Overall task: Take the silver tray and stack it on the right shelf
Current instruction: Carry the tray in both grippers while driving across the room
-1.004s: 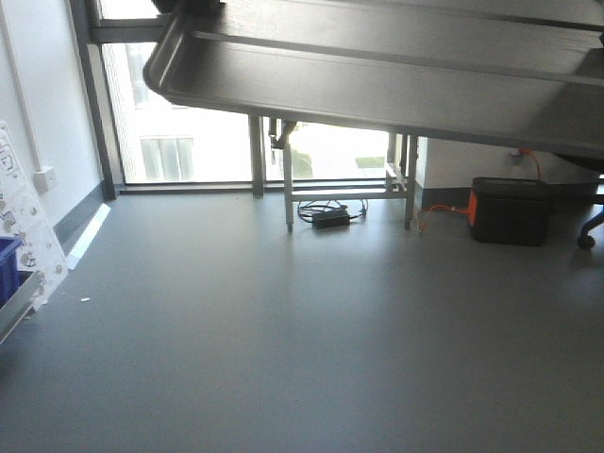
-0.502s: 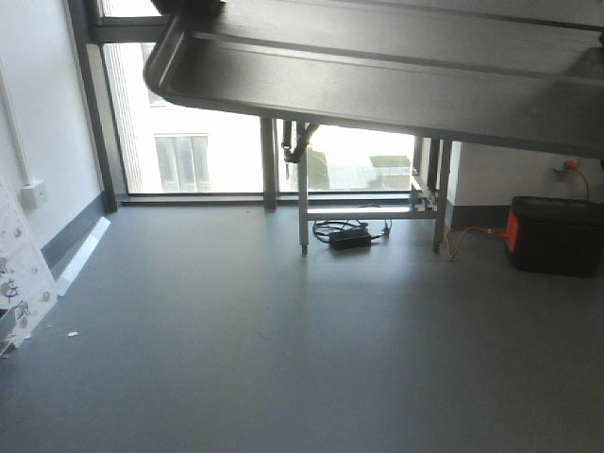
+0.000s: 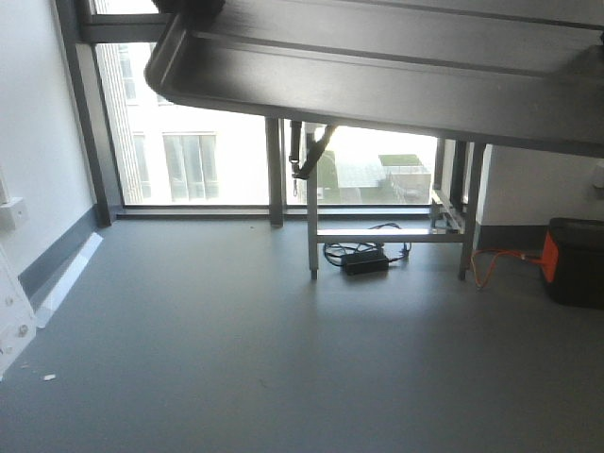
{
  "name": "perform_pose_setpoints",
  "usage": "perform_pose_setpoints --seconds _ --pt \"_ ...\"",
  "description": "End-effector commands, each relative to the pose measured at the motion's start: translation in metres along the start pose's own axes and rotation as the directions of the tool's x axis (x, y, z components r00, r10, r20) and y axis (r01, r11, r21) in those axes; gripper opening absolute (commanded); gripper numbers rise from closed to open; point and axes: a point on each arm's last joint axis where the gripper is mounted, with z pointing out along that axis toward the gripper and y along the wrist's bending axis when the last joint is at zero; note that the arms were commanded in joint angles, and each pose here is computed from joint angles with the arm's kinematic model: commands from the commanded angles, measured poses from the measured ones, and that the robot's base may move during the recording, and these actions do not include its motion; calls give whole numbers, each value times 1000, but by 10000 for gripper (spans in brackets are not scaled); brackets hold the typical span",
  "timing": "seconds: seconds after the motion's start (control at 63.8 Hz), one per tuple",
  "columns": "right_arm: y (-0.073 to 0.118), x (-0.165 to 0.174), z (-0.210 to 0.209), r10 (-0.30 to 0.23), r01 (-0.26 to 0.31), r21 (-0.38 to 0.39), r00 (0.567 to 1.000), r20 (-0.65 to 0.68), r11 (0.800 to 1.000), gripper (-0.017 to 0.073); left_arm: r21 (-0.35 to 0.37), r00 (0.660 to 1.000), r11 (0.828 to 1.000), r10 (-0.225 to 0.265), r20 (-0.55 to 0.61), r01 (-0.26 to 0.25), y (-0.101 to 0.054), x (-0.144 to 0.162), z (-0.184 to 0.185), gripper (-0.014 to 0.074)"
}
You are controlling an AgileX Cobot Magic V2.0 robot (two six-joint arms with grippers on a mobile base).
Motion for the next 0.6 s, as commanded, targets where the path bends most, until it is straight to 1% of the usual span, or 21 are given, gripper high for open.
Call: perform_pose_setpoints --seconds 0.0,0.58 --pt "1 -11 -13 -47 47 -4 994 94 999 57 14 994 1000 3 110 -4 7 -11 -25 -95" --pt "1 -11 -13 -47 47 -4 994 94 999 57 11 994 1000 2 112 -3 8 -11 -25 -95"
